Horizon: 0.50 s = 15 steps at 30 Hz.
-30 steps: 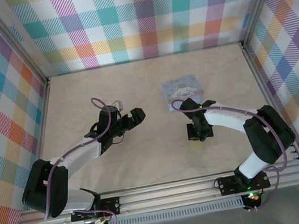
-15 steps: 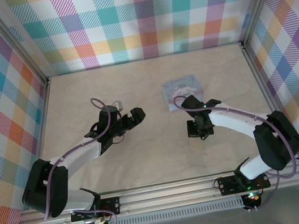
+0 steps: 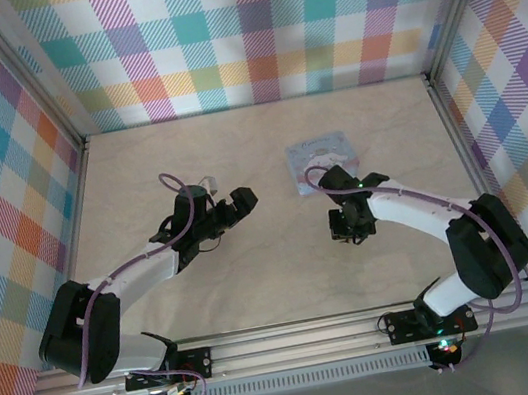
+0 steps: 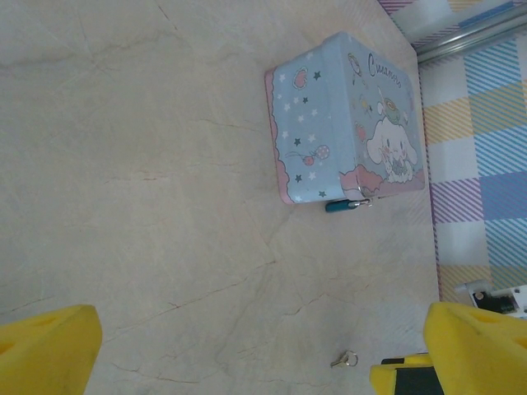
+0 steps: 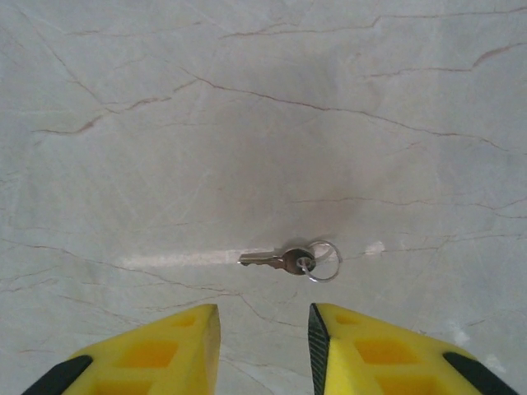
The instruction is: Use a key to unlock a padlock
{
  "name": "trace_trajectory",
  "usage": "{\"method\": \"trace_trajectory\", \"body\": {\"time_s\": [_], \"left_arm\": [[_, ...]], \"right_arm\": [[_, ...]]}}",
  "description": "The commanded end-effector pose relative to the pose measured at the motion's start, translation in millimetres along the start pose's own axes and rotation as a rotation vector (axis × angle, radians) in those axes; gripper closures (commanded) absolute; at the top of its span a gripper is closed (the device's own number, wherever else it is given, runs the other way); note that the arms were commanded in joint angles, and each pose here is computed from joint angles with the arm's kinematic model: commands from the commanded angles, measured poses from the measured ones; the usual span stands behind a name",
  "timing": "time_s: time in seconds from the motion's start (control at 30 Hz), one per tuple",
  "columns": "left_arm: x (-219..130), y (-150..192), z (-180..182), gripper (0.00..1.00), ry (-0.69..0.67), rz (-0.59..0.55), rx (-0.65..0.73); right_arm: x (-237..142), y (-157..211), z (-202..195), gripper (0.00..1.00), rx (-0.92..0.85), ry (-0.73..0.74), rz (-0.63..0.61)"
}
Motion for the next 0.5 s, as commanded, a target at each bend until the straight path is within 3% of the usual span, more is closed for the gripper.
{"method": "trace_trajectory", "body": {"time_s": [0.0,0.47], "left_arm": [[-6,0,-15,0.00,0.030,-0.007,0.023],[-6,0,-14,0.00,0.019,-0.008,0.029]], "right_arm": [[8,8,-10,0.63,0.027,0.009,0.034],[28,13,-17,0.64,0.104,-0.068,0.050]]}}
Point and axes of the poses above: each hand's point on the last joint's axis, 136 mm out from that joint toward the fingers, its own x axis out along the fingers, its own z axis along the line the jaws close on, y = z × x, the point moved 3 cm from there along -x, back along the fingers, and after that the axes turned 15 degrees about -x, right-handed, at the moved point
